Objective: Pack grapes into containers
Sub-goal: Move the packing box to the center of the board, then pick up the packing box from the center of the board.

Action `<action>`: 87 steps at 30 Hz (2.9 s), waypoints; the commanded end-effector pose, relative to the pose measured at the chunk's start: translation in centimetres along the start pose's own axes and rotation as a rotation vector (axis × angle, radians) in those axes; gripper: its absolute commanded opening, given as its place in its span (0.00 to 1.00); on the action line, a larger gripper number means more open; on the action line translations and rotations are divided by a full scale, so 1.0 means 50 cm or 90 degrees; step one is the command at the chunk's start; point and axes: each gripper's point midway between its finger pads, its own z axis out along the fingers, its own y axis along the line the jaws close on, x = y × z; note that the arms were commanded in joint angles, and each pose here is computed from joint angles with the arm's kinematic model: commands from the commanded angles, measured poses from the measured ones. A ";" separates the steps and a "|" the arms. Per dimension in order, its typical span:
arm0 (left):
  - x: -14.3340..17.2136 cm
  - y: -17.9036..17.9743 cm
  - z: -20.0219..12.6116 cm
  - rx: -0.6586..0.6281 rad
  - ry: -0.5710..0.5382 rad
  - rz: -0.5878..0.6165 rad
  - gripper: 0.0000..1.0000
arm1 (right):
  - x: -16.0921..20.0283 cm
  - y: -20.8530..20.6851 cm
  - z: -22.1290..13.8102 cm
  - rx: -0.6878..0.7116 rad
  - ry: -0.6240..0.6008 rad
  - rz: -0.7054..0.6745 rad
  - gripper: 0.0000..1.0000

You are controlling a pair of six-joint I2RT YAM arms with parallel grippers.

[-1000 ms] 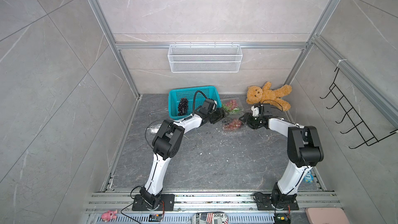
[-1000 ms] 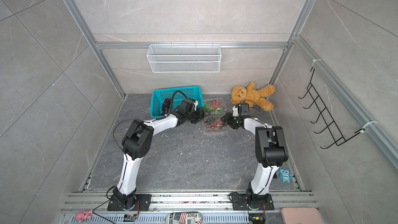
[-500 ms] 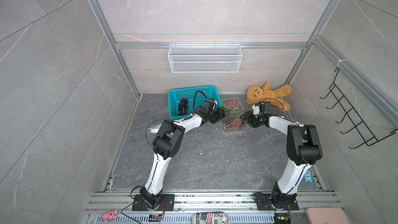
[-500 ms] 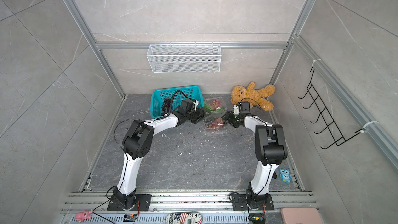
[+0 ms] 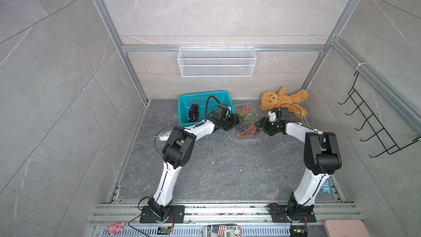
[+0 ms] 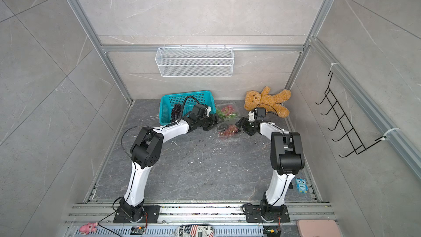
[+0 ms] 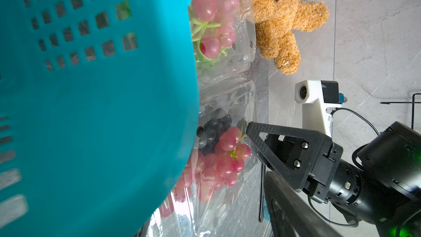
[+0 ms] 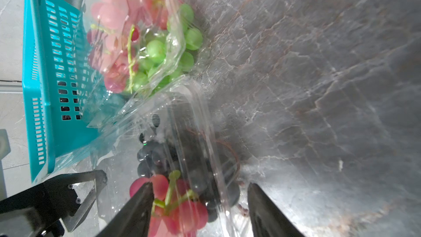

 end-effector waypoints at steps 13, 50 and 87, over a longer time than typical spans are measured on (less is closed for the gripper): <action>0.025 0.001 0.020 -0.009 0.037 0.005 0.80 | -0.029 0.006 -0.016 0.003 -0.009 -0.013 0.63; 0.080 -0.021 -0.138 -0.112 0.051 0.111 0.99 | -0.013 0.036 -0.130 -0.004 -0.052 -0.034 0.99; -0.047 0.364 -0.671 -0.393 -0.158 -0.135 0.96 | 0.243 0.349 -0.033 -0.042 0.027 -0.276 0.95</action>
